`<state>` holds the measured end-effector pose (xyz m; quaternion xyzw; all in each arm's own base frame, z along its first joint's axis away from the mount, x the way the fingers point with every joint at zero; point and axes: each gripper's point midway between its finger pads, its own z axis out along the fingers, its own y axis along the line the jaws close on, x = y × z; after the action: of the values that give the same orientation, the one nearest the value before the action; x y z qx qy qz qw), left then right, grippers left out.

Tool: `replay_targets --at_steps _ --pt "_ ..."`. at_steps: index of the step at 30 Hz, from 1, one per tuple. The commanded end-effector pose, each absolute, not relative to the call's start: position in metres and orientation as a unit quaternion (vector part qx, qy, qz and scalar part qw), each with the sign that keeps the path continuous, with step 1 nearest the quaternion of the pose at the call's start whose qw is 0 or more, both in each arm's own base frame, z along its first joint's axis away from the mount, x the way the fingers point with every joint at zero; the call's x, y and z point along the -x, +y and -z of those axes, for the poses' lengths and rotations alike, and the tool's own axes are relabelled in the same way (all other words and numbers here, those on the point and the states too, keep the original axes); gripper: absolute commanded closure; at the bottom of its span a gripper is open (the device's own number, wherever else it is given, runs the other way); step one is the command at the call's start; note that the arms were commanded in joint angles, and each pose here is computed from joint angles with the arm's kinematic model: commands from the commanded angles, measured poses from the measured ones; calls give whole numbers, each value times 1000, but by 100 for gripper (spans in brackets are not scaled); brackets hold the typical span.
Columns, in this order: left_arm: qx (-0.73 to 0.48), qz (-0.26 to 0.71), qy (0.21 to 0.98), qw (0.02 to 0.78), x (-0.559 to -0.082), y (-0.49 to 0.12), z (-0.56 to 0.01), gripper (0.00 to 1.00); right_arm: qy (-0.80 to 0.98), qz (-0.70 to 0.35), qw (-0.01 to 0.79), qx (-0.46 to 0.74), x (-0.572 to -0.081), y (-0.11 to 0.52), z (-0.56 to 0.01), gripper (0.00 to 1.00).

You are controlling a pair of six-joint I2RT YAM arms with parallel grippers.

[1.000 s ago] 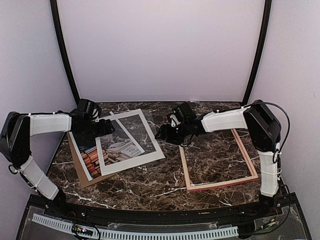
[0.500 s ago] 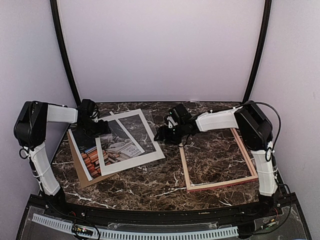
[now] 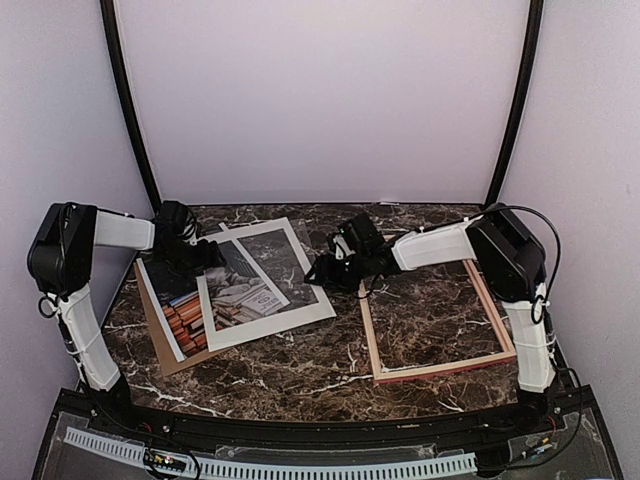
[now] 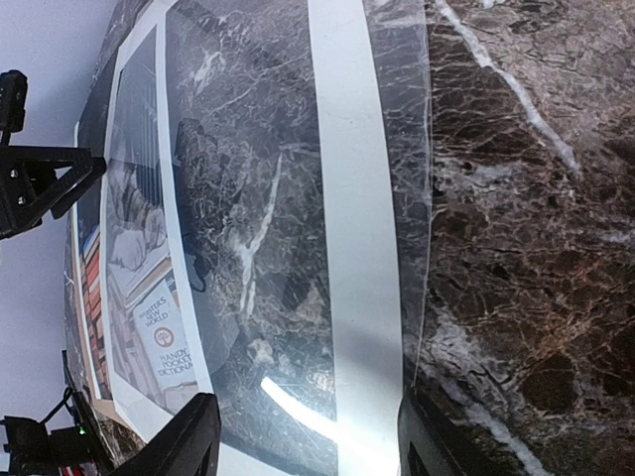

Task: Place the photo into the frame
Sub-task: Pick up the glass panel from the mat board.

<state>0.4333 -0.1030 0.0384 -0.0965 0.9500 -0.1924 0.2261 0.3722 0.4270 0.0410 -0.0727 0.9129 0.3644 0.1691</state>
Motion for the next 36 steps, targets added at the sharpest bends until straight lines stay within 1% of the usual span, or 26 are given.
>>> replay_targets --at_steps 1,8,17,22,36 --pt "110 251 949 153 -396 -122 -11 20 932 -338 116 54 -344 415 -9 38" --pt "99 316 932 146 -385 -141 -16 22 933 -342 103 49 -332 414 -2 39" --pt "76 382 904 174 -385 -158 -47 22 939 -327 93 55 -319 402 12 40" --pt "65 401 891 201 -388 -161 -68 21 941 -319 96 62 -316 397 14 40" --pt "51 437 869 228 -388 -163 -91 17 948 -290 101 80 -315 391 28 40"
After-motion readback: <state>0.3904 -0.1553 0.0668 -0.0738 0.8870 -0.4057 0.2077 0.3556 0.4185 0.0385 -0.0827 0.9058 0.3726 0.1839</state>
